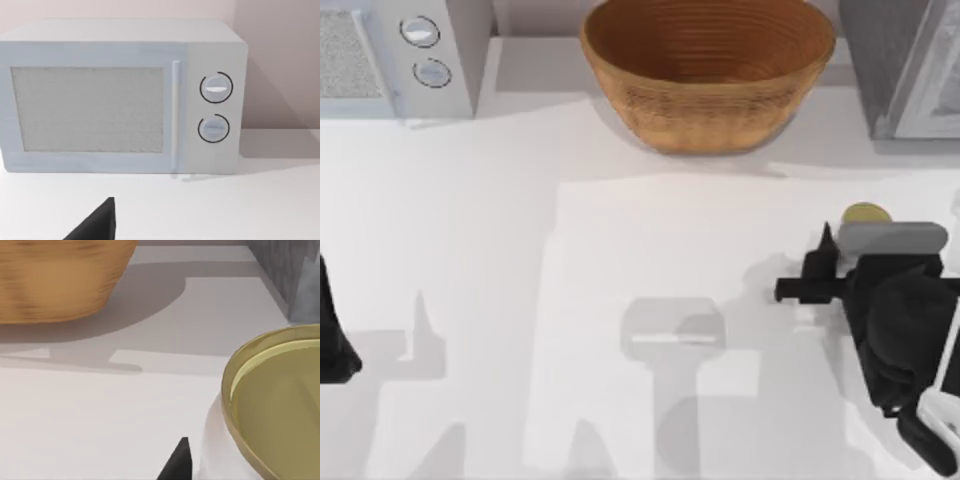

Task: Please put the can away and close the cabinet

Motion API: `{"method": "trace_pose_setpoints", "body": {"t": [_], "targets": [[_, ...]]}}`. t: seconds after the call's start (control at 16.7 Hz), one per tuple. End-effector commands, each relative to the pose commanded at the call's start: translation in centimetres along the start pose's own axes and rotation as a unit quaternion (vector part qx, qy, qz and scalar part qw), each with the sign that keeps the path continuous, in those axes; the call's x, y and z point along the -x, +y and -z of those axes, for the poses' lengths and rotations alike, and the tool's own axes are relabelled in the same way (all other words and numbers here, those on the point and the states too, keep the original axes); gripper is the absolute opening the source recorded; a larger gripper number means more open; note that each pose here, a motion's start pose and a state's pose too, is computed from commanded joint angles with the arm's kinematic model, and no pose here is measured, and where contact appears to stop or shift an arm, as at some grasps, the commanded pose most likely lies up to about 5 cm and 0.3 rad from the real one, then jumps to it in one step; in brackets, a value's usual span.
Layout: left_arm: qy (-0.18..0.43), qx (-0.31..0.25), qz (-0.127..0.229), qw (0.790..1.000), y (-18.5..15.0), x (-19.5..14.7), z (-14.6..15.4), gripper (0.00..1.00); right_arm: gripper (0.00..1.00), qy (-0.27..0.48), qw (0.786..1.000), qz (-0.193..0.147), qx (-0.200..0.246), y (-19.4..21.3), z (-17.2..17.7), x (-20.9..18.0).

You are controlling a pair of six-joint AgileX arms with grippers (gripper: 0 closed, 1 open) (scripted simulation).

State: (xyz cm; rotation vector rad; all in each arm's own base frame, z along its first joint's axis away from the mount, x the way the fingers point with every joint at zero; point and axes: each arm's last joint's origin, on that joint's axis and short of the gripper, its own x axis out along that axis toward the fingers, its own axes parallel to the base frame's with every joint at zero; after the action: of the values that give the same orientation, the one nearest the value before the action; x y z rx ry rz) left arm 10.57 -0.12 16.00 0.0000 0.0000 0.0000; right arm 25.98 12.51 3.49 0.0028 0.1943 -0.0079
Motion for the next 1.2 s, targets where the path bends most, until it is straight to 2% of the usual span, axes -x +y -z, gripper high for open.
{"method": "trace_pose_setpoints", "body": {"t": [0.3, 0.6, 0.96, 1.2], "targets": [[0.0, 0.0, 0.0, 1.0, 0.0, 0.0, 0.0, 1.0, 0.0, -0.009, 1.0, -0.002, -0.004, 0.4, -2.2, -0.4], [0.0, 0.0, 0.0, 1.0, 0.0, 0.0, 0.0, 1.0, 0.0, 0.001, 1.0, 0.0, 0.001, 0.7, -7.3, 0.1], [0.0, 0.0, 0.0, 1.0, 0.0, 0.0, 0.0, 1.0, 0.0, 0.006, 1.0, 0.001, 0.003, 0.2, -13.4, 2.4], [0.0, 0.0, 0.0, 1.0, 0.0, 0.0, 0.0, 1.0, 0.0, 0.0, 1.0, 0.0, 0.0, 0.0, -14.7, 2.9]]}}
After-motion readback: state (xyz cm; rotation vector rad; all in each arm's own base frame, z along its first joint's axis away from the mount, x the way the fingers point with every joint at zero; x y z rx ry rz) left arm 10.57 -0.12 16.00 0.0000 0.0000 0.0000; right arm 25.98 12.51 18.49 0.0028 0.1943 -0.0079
